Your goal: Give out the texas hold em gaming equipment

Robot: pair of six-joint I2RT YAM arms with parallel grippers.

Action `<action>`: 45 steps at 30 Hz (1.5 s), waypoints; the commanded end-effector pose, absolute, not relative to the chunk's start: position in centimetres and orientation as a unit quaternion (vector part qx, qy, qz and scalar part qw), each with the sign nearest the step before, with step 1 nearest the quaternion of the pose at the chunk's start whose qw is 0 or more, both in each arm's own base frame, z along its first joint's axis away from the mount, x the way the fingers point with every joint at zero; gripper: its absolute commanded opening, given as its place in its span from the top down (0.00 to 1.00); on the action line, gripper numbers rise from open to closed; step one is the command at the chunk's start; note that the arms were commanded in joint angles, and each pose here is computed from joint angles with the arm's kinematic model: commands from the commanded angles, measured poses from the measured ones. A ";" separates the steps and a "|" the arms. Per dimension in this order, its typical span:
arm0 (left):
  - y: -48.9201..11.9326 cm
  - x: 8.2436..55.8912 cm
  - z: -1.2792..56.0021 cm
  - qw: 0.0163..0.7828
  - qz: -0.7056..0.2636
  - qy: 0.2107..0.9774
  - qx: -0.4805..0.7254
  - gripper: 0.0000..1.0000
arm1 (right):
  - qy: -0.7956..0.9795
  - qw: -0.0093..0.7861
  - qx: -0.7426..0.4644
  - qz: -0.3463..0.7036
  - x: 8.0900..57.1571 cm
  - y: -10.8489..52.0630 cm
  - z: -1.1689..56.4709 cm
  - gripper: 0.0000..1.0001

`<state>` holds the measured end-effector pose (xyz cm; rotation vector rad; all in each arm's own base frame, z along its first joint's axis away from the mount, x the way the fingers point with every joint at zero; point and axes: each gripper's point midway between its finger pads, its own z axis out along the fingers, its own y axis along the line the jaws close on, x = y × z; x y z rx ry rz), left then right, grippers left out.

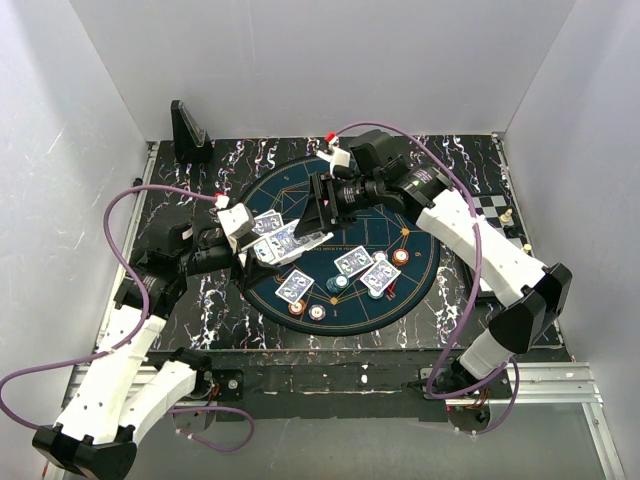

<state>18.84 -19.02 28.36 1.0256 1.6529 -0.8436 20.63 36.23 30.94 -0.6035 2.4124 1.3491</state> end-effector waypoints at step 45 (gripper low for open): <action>-19.2 18.6 30.8 0.516 -0.342 0.647 0.444 1.00 | 0.796 0.131 -0.190 0.559 19.0 38.7 33.5 0.30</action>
